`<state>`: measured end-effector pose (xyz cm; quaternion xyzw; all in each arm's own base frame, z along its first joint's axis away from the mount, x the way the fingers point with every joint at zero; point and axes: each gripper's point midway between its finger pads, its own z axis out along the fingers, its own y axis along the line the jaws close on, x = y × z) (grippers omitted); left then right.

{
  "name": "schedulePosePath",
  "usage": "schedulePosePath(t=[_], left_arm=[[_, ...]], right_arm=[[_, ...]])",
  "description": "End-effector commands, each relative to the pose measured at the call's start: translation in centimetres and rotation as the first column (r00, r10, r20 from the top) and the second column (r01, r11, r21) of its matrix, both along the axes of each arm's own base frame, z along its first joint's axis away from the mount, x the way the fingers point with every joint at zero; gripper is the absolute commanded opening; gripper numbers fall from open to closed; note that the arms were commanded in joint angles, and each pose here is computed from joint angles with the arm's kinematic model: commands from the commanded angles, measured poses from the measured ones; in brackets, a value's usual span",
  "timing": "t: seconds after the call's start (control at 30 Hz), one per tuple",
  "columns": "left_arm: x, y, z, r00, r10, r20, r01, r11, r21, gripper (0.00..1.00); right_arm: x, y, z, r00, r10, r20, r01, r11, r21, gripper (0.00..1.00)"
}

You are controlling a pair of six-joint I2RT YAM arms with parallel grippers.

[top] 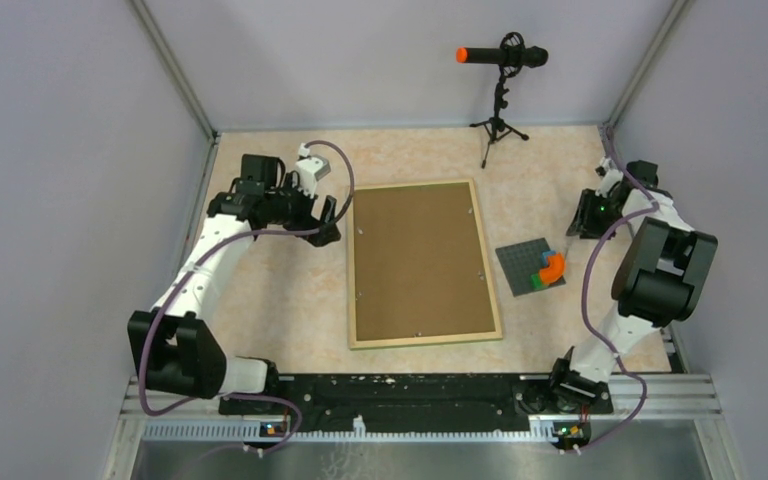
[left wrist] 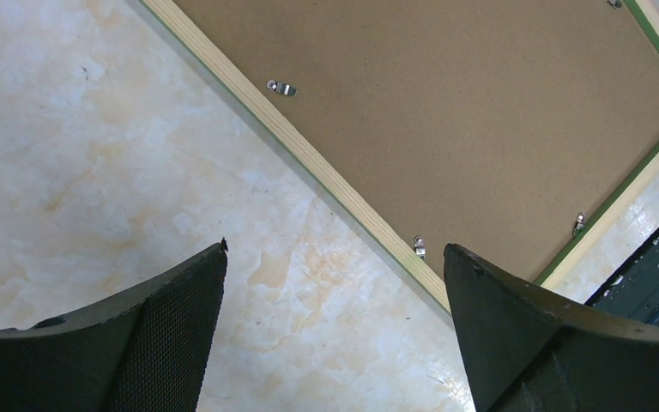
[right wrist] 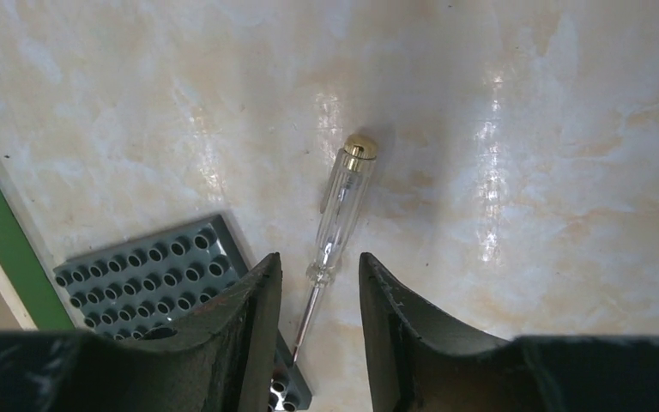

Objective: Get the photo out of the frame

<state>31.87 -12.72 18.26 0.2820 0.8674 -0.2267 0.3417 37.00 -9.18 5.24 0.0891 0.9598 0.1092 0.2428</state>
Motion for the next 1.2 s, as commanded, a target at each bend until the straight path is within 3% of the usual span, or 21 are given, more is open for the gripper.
schedulePosePath(t=[0.0, 0.33, 0.57, 0.63, 0.73, 0.9, 1.03, 1.17], left_arm=[[0.0, -0.5, 1.5, 0.998, -0.012, 0.065, 0.014, 0.999, -0.034, 0.99], [-0.3, -0.5, 2.5, 0.995, -0.005, 0.099, 0.009, 0.999, -0.040, 0.99], [-0.2, -0.4, 2.7, 0.994, -0.001, 0.112, 0.005, 0.999, -0.037, 0.99], [0.0, -0.3, 2.9, 0.993, 0.003, 0.118, 0.001, 0.999, -0.039, 0.99], [0.3, -0.6, 3.3, 0.992, 0.000, 0.125, 0.006, 0.999, -0.049, 0.99], [1.0, -0.9, 5.0, 0.993, -0.021, 0.116, 0.028, 0.998, -0.057, 0.99], [1.4, -1.5, 8.4, 0.982, -0.016, 0.188, 0.036, 0.994, -0.103, 0.99], [0.7, -2.8, 12.2, 0.955, -0.046, 0.292, 0.103, 0.978, -0.183, 0.99]], right_arm=[[0.3, 0.9, -1.2, 1.000, 0.011, -0.010, -0.011, 0.999, -0.047, 0.38], [-1.5, 0.3, -4.9, 0.995, 0.006, -0.104, -0.017, 0.994, -0.112, 0.32], [-1.7, 0.0, -4.2, 0.994, 0.023, -0.109, -0.037, 0.991, -0.128, 0.05], [-0.8, -0.5, -2.4, 0.997, 0.029, -0.074, -0.039, 0.989, -0.139, 0.00], [1.1, -1.7, 1.6, 0.999, 0.050, 0.003, -0.049, 0.986, -0.161, 0.00], [3.3, -1.2, 10.1, 0.967, 0.202, 0.153, -0.172, 0.967, -0.189, 0.00], [3.9, 2.7, 16.9, 0.887, 0.370, 0.278, -0.319, 0.924, -0.212, 0.00], [3.0, 9.7, 22.8, 0.744, 0.546, 0.385, -0.492, 0.838, -0.237, 0.00]])
